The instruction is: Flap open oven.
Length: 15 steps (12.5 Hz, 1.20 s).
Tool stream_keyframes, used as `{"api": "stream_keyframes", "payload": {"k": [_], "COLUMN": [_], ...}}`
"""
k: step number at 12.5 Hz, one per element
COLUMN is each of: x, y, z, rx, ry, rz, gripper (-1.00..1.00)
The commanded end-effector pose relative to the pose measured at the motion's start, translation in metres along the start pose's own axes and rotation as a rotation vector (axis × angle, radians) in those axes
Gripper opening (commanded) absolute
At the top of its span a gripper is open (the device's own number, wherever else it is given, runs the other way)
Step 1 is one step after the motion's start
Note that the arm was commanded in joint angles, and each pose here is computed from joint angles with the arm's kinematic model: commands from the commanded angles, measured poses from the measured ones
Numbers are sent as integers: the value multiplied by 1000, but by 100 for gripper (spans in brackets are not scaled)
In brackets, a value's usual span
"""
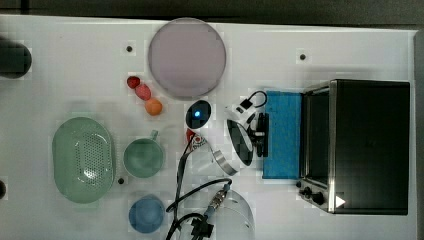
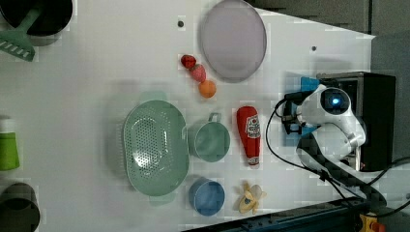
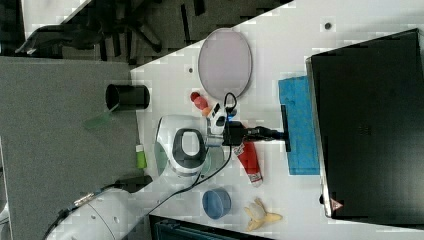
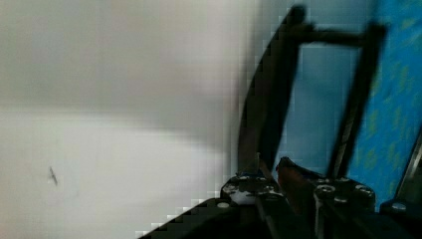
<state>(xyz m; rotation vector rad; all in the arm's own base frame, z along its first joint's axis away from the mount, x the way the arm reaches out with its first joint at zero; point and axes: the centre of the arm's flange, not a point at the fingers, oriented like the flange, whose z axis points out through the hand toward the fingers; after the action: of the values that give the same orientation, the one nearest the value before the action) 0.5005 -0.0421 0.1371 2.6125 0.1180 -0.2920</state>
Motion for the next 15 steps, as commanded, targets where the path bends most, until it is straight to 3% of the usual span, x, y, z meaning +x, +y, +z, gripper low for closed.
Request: {"api": "stream_keyframes", "payload": {"k": [1,4,7,12,15], "x": [17,25,35,43,30], "y": [3,-1,-6,30,69], "z": [-1,0,-21,-112,-182], "rx": [1,-17,27,240,408], "ry": [47,42,93,171,145], "rz": [111,156,180,424,601], "gripper": [-65,-65,-65,-65,-65]}}
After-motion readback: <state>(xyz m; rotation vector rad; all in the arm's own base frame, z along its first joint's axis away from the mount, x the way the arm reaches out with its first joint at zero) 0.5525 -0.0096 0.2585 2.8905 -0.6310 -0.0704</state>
